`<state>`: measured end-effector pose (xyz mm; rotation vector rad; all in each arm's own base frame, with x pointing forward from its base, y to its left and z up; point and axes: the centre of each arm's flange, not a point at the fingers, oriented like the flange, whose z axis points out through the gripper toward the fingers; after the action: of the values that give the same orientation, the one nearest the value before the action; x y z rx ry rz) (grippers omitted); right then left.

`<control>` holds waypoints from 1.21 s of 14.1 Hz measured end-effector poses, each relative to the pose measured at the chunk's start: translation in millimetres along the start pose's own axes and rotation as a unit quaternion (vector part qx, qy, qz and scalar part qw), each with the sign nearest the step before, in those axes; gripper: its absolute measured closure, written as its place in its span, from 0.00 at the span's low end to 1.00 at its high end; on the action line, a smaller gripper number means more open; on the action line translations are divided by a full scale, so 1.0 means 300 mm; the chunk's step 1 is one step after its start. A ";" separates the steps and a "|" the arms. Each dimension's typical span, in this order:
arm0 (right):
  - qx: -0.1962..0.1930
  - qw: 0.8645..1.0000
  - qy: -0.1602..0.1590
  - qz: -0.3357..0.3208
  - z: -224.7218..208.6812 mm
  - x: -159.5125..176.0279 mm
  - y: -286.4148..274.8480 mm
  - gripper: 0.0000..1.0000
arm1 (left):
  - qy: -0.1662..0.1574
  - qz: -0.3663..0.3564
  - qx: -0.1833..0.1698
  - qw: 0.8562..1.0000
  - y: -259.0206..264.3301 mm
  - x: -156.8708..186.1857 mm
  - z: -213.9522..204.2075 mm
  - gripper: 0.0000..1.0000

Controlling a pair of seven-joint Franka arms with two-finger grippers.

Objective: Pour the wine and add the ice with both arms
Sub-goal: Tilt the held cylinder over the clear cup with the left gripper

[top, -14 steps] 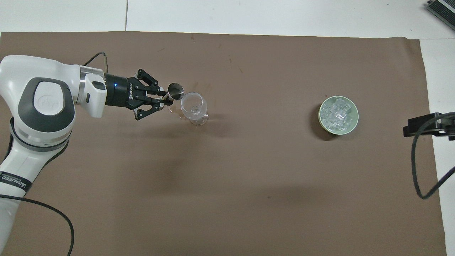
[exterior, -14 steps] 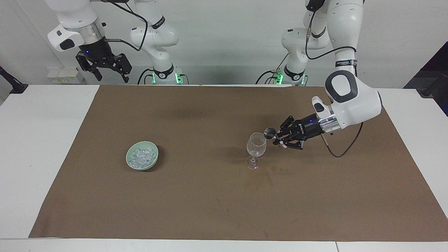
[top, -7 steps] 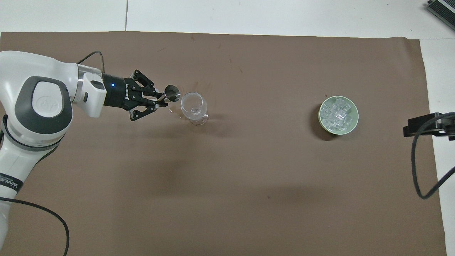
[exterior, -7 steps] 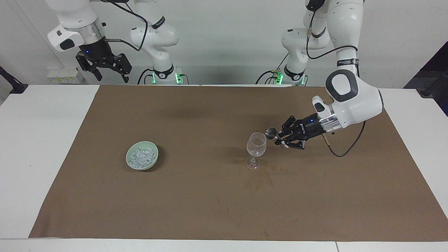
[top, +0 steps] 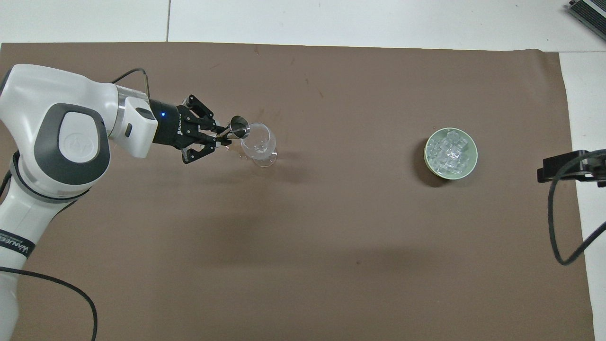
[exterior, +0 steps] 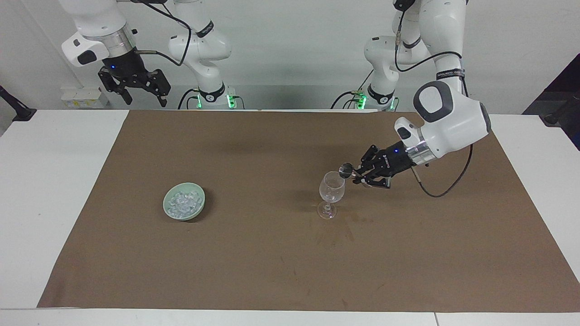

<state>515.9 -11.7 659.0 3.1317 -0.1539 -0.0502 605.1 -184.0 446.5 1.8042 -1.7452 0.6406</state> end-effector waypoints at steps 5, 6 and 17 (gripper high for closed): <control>0.000 1.000 0.000 0.000 0.000 0.000 0.000 0.00 | -0.021 -0.009 0.006 1.000 -0.006 0.007 -0.018 0.78; 0.000 1.000 0.000 0.000 0.000 0.000 0.000 0.00 | -0.024 -0.013 0.007 1.000 -0.007 0.010 -0.021 0.78; 0.000 1.000 0.000 0.000 0.000 0.000 0.000 0.00 | -0.081 -0.020 0.015 0.996 -0.003 0.074 -0.028 0.78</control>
<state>515.9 -11.7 659.0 3.1317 -0.1539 -0.0502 607.4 -194.8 467.6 1.9544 -1.8057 0.5202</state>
